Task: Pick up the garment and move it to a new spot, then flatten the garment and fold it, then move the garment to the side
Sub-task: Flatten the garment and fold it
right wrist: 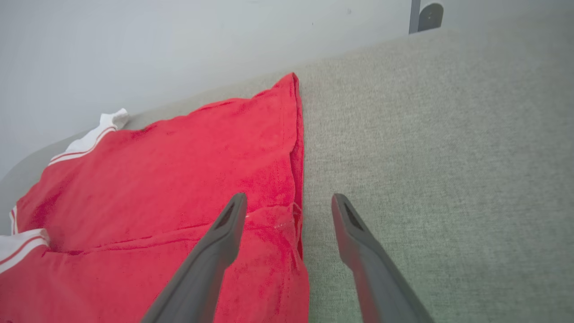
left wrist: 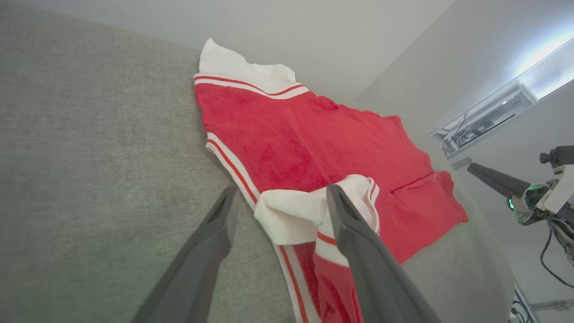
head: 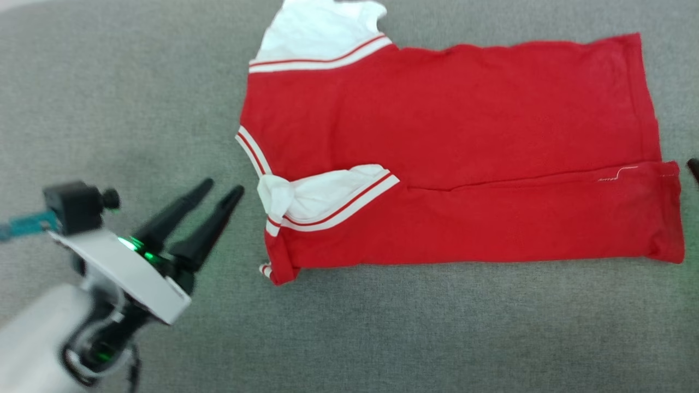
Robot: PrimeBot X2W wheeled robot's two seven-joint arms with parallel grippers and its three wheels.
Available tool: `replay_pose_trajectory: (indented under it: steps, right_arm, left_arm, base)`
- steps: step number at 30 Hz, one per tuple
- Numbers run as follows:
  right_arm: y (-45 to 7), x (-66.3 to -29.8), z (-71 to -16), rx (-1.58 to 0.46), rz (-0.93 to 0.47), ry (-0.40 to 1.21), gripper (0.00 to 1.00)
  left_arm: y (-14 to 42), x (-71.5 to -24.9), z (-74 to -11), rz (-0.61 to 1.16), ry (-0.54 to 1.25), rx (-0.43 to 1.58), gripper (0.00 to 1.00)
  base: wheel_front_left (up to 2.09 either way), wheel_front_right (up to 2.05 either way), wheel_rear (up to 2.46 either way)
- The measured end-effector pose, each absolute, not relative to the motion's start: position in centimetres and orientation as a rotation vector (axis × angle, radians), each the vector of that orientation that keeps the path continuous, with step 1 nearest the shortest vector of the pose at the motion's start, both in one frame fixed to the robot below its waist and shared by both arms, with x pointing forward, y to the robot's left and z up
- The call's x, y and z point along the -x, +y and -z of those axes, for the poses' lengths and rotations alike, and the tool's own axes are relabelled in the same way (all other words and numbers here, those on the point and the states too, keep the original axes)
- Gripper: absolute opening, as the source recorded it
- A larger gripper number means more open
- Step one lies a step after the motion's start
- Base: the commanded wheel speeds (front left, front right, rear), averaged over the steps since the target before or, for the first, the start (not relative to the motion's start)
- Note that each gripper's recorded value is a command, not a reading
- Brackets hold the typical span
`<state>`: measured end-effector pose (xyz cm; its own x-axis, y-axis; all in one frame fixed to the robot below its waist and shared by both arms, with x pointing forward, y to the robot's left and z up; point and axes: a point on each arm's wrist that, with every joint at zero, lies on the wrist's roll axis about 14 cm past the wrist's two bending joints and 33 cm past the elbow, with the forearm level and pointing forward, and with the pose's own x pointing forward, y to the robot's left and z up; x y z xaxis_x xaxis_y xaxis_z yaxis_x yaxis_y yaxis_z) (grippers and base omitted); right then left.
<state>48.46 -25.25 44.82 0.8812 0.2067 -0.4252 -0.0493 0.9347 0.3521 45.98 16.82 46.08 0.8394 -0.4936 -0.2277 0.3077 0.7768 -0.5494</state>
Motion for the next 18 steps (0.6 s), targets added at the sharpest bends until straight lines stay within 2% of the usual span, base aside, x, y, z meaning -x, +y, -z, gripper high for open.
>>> replay_pose_trajectory:
  steps: [6, 8, 12, 16, 18]
  right_arm:
    - [-25.5, -48.9, -49.4, -0.323, -0.144, 0.329, 1.0]
    - [-25.3, -48.8, -50.5, -0.32, -0.152, 0.301, 1.0]
    - [-25.1, -48.9, -51.8, -0.316, -0.162, 0.271, 1.0]
    - [-24.9, -49.0, -51.5, -0.319, -0.166, 0.281, 1.0]
    - [-24.6, -49.0, -51.0, -0.324, -0.171, 0.292, 1.0]
  left_arm:
    - [19.4, -46.7, -49.2, 0.438, 0.463, 0.272, 1.0]
    - [19.4, -46.1, -48.9, 0.437, 0.562, 0.218, 1.0]
    - [16.3, -43.7, -48.8, 0.562, 0.768, 0.208, 1.0]
    - [15.2, -41.1, -46.9, 0.602, 1.011, 0.194, 1.0]
    - [15.0, -40.9, -46.4, 0.604, 1.062, 0.191, 1.0]
  base:
    - [0.0, 0.0, 0.0]
    - [0.0, 0.0, 0.0]
    - [0.0, 0.0, 0.0]
    - [0.0, 0.0, 0.0]
    - [0.0, 0.0, 0.0]
